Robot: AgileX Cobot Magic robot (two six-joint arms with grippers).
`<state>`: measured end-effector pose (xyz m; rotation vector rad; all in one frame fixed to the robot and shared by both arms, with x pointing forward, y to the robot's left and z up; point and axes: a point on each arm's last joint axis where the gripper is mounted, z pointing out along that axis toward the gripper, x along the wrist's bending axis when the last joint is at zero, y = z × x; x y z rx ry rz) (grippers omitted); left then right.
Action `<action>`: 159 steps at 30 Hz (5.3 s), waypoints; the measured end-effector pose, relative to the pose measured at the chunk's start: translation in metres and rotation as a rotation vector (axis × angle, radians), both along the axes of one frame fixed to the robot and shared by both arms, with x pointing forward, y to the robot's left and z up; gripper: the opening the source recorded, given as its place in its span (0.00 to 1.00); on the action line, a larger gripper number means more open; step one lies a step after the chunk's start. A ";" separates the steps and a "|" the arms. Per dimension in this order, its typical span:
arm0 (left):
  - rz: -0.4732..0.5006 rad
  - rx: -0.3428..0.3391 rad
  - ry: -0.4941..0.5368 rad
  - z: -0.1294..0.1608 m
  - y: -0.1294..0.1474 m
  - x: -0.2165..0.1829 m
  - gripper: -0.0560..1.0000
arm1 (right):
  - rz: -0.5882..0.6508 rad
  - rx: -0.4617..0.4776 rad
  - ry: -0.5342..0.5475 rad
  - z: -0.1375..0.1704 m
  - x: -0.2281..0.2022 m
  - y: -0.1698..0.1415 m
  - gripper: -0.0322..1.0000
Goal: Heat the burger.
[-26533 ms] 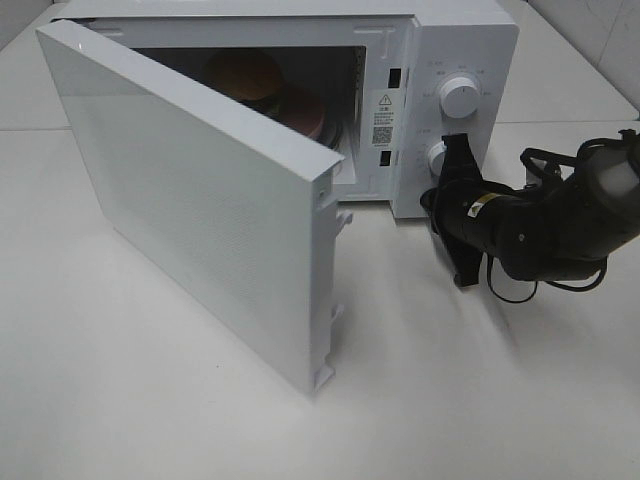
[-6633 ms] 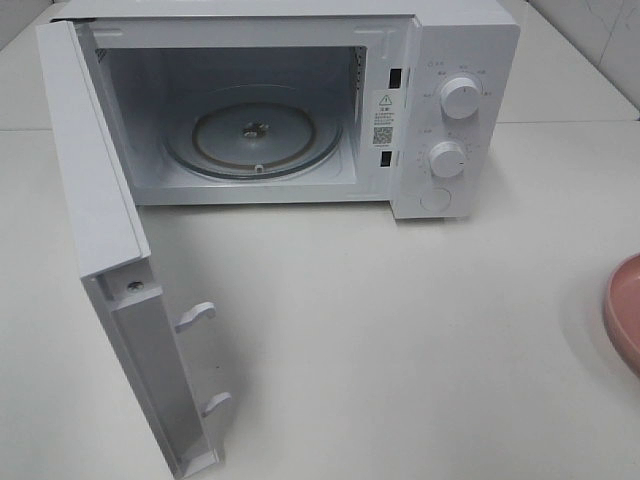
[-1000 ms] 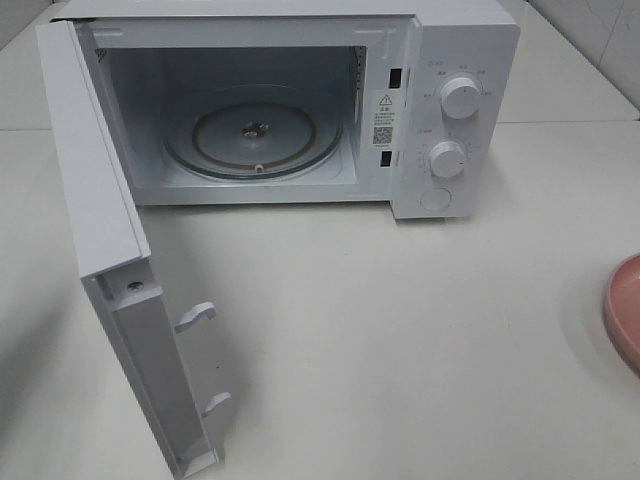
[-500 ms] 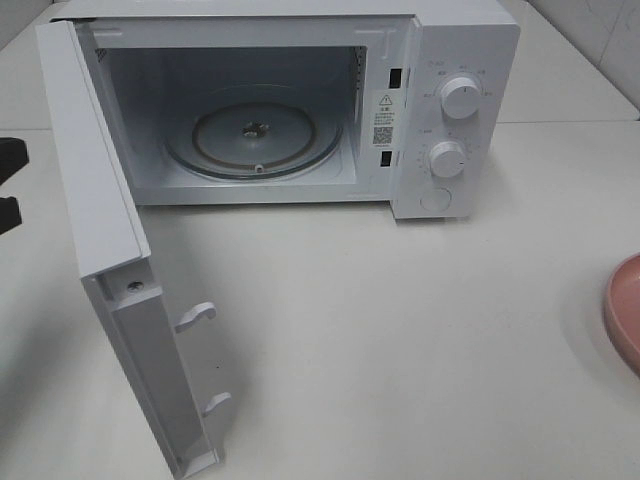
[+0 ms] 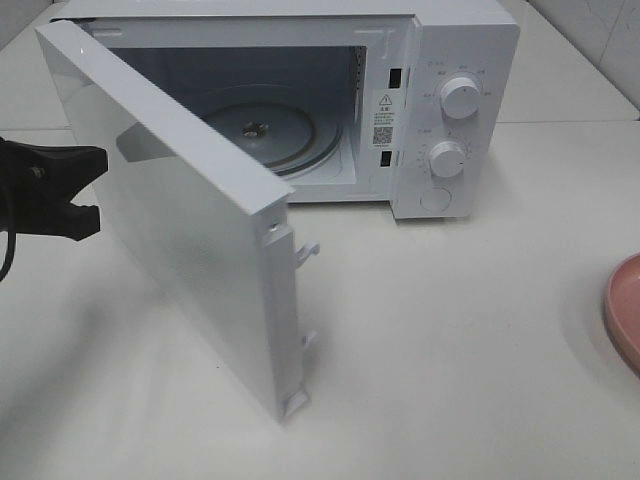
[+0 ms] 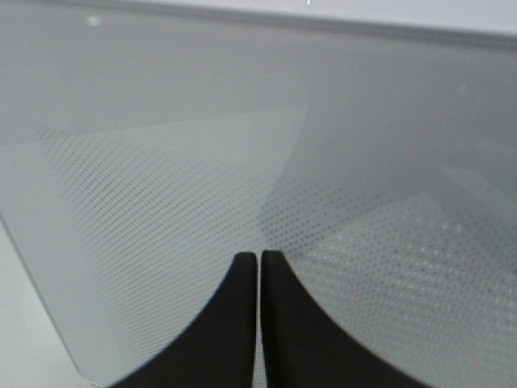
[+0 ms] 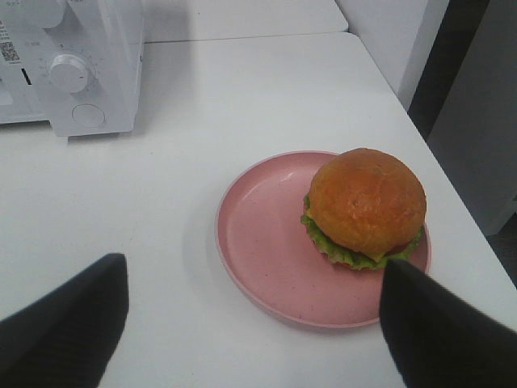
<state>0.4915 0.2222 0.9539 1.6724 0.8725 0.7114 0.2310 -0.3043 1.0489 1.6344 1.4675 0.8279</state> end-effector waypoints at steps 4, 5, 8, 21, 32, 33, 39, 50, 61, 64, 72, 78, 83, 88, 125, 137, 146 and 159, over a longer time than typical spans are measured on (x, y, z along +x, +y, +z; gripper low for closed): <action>0.025 -0.015 0.002 0.000 -0.001 0.007 0.06 | 0.000 0.000 0.000 0.000 0.000 0.000 0.77; 0.025 -0.015 0.002 0.000 -0.001 0.007 0.06 | 0.000 0.000 0.000 0.000 0.000 0.000 0.77; 0.028 -0.029 0.003 0.000 -0.006 0.012 0.06 | 0.000 0.000 0.000 0.000 0.000 0.000 0.77; 0.182 -0.148 0.049 -0.012 -0.040 0.050 0.06 | 0.000 0.000 0.000 0.000 0.000 0.000 0.77; 0.127 -0.127 0.023 -0.019 -0.072 0.074 0.06 | 0.000 0.000 0.000 0.000 0.000 0.000 0.77; 0.127 -0.127 0.023 -0.019 -0.072 0.074 0.06 | 0.000 0.000 0.000 0.000 0.000 0.000 0.77; 0.099 -0.067 0.026 -0.028 -0.089 0.078 0.05 | 0.000 0.000 0.000 0.000 0.000 0.000 0.77; 0.064 0.019 0.040 -0.034 -0.108 0.093 0.05 | 0.000 0.000 0.000 0.000 0.000 0.000 0.77; 0.016 0.076 0.063 -0.030 -0.128 0.097 0.05 | 0.000 0.000 0.000 0.000 0.000 0.000 0.77; 0.020 0.057 0.070 -0.023 -0.135 0.095 0.05 | 0.000 0.000 0.000 0.000 0.000 0.000 0.77; 0.042 -0.012 0.082 0.031 -0.141 0.084 0.05 | 0.000 0.000 0.000 0.000 0.000 0.000 0.77; 0.019 0.048 0.197 0.050 -0.138 0.067 0.05 | 0.000 0.000 0.000 0.000 0.000 0.000 0.77; 0.000 0.110 0.286 0.067 -0.131 0.049 0.05 | 0.000 0.000 0.000 0.000 0.000 0.000 0.77; -0.019 0.177 0.371 0.089 -0.118 0.027 0.07 | 0.000 0.000 0.000 0.000 0.000 0.000 0.77; 0.152 0.343 0.753 0.119 -0.022 -0.008 0.99 | 0.000 0.000 0.000 0.000 0.000 0.000 0.76; 0.362 0.341 0.839 0.120 0.083 -0.001 0.99 | 0.000 0.000 0.000 0.000 0.000 0.000 0.76; 0.380 0.294 0.945 0.109 0.092 -0.030 0.99 | 0.000 0.000 0.000 0.000 0.000 0.000 0.76; 0.407 0.250 0.774 0.098 0.078 -0.142 0.99 | 0.000 0.000 0.000 0.000 0.000 0.000 0.76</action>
